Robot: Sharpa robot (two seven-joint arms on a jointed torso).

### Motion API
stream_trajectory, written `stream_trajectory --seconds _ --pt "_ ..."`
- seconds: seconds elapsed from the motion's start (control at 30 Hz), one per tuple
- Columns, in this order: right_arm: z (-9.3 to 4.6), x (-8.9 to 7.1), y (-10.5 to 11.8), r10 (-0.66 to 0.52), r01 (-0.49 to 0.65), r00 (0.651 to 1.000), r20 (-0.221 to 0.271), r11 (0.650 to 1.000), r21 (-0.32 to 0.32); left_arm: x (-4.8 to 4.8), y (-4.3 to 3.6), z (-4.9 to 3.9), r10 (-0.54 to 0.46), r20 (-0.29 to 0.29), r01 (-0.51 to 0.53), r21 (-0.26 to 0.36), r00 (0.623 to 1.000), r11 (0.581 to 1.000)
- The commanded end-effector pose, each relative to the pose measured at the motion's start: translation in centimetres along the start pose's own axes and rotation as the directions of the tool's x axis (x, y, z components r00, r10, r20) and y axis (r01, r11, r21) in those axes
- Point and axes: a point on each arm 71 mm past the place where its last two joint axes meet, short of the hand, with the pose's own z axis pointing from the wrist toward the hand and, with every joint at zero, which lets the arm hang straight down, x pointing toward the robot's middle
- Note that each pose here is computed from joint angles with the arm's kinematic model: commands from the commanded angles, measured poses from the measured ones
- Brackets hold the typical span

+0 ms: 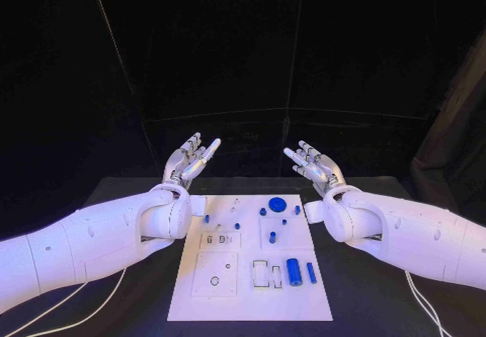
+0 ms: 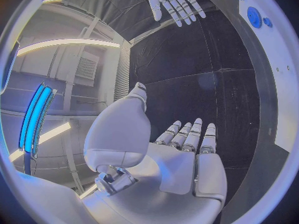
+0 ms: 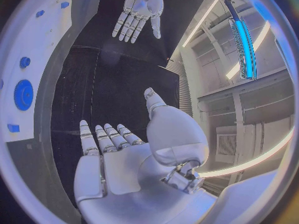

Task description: Assemble the parts on the task board

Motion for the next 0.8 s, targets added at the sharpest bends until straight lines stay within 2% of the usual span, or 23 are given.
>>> stream_trajectory --seconds 0.03,0.17,0.3,0.33,0.43,0.53,0.8 --pt "0.4 1.2 0.0 -0.053 0.055 0.977 -0.206 0.998 0.005 0.36 -0.40 0.06 -0.035 -0.048 0.037 0.043 0.998 0.998" --pt "0.8 1.2 -0.1 -0.075 0.079 0.965 -0.251 0.997 0.009 0.36 -0.40 0.06 -0.035 -0.048 0.037 0.043 0.998 0.998" --pt "0.9 1.2 -0.1 -0.081 0.087 0.961 -0.264 0.996 0.010 0.36 -0.40 0.06 -0.035 -0.048 0.037 0.043 0.998 0.998" --pt "0.9 -1.1 0.5 -0.244 0.224 0.953 -0.177 0.966 -0.126 -1.43 -0.63 -0.53 -0.031 -0.039 0.033 0.044 0.999 0.998" --pt "1.0 -1.6 0.3 -0.374 0.344 0.904 -0.205 0.924 -0.169 -1.56 -0.76 -0.75 -0.027 -0.045 0.029 0.046 0.999 0.999" --pt "1.1 -1.7 0.3 -0.455 0.418 0.863 -0.217 0.887 -0.196 -1.64 -0.88 -0.96 -0.028 -0.051 0.030 0.047 0.998 0.998" --pt "1.5 -2.0 1.2 -0.627 0.575 0.751 -0.207 0.775 -0.264 -1.59 -1.52 -1.82 -0.041 -0.076 0.047 0.076 0.996 0.996"
